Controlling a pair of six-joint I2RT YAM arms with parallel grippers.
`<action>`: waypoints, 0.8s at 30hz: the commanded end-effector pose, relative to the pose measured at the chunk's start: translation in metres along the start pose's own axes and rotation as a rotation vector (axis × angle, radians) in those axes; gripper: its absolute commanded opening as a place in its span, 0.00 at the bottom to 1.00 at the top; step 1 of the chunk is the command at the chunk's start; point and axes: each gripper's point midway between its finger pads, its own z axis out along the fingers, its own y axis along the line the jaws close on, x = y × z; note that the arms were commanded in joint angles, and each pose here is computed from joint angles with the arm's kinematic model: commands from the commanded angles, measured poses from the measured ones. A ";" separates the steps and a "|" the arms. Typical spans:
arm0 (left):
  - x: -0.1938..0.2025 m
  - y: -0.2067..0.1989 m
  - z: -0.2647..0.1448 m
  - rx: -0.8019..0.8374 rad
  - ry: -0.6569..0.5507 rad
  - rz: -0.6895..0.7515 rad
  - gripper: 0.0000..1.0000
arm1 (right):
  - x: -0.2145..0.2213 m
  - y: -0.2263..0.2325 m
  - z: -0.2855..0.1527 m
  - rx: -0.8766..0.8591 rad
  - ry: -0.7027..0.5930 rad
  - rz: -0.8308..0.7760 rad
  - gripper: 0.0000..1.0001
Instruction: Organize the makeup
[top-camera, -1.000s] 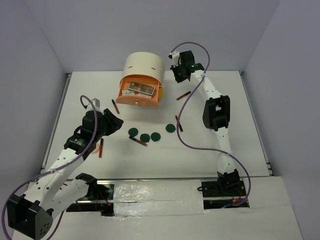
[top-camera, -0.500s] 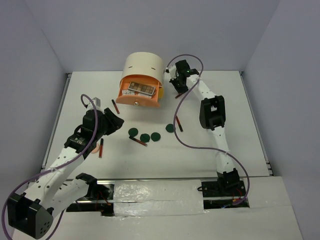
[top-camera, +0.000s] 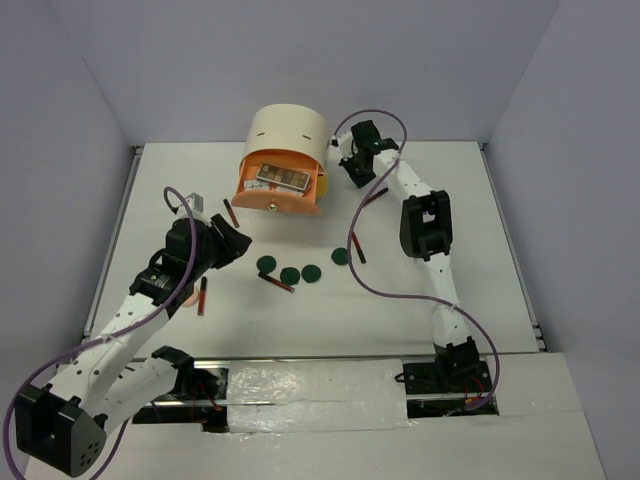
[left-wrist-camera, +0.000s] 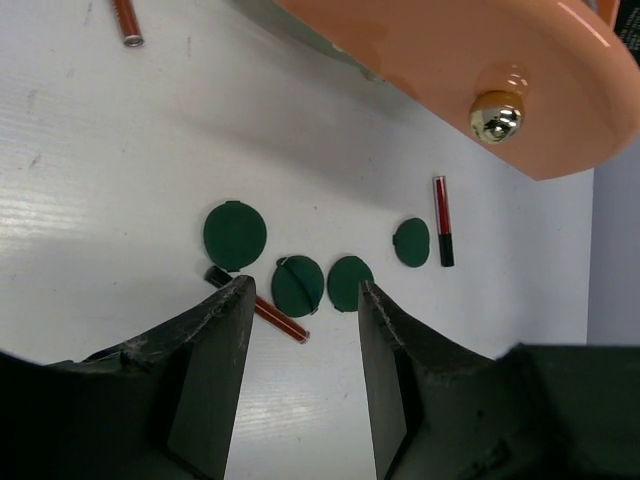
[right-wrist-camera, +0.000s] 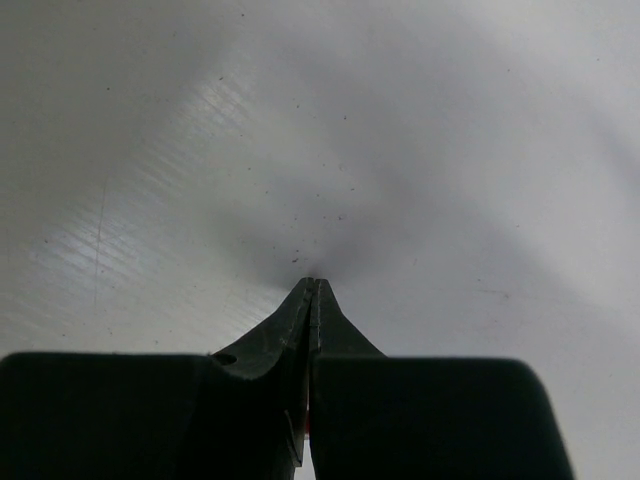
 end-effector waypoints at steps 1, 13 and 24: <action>-0.015 -0.035 0.002 0.135 -0.036 0.031 0.58 | -0.011 0.000 -0.024 -0.020 -0.041 0.032 0.03; -0.011 -0.082 0.052 0.188 0.000 0.137 0.47 | -0.052 -0.019 -0.110 -0.162 -0.292 0.173 0.05; -0.045 -0.101 0.077 0.130 -0.054 0.213 0.46 | -0.038 -0.028 -0.169 -0.241 -0.380 0.209 0.10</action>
